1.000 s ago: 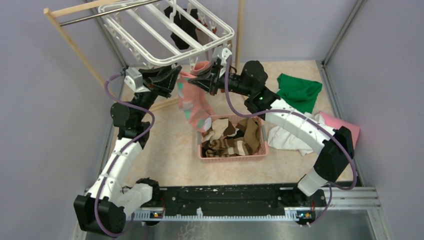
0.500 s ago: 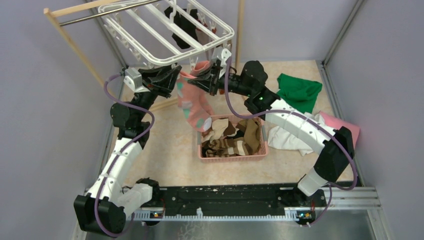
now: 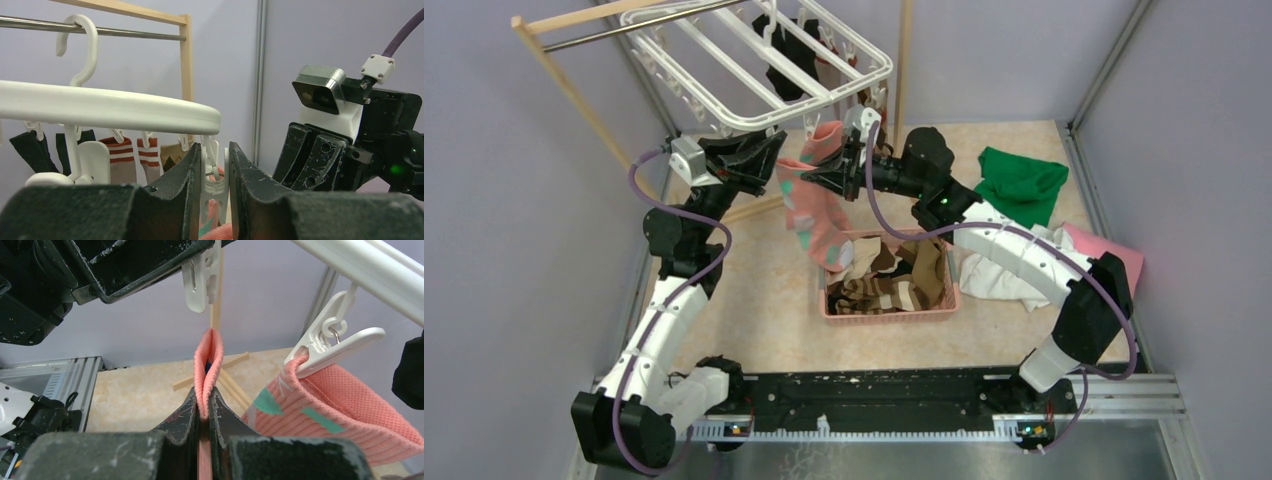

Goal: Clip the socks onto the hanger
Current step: Clamp the sock onto the hanger.

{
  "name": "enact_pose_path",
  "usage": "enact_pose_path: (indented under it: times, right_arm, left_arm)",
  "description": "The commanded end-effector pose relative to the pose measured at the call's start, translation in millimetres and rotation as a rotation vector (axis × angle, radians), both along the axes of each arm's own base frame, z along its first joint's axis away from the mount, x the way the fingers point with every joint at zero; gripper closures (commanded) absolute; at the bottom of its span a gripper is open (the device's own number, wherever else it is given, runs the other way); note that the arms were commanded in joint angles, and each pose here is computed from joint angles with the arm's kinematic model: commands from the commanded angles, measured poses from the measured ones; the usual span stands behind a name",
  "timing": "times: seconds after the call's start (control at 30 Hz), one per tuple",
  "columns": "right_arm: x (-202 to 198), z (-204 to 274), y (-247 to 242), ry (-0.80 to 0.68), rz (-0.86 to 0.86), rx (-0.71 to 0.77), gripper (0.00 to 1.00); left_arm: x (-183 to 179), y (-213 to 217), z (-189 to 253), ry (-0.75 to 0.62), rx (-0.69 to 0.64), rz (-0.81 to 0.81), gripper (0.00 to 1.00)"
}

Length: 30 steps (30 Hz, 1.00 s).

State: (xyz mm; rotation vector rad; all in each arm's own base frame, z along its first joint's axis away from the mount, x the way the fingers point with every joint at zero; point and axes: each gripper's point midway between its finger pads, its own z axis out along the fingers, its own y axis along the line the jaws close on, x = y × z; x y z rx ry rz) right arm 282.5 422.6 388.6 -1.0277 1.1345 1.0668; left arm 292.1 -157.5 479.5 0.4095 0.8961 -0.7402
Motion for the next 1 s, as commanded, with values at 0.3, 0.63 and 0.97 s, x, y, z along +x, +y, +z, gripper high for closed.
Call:
enact_pose_path:
  times: [0.3, 0.63, 0.97]
  right_arm:
    - [-14.4, 67.7, -5.6, -0.087, 0.015, 0.139, 1.00]
    - [-17.7, 77.4, -7.6, -0.098, 0.022, 0.158, 1.00]
    - [-24.2, 62.4, -9.3, -0.099, 0.045, 0.117, 1.00]
  left_arm:
    - [-16.9, 0.3, 20.6, -0.076, -0.018, -0.019, 0.89]
    - [-14.8, 0.2, 17.1, -0.070, -0.015, -0.016, 0.89]
    - [-18.7, 1.6, 26.3, -0.093, -0.031, -0.018, 0.89]
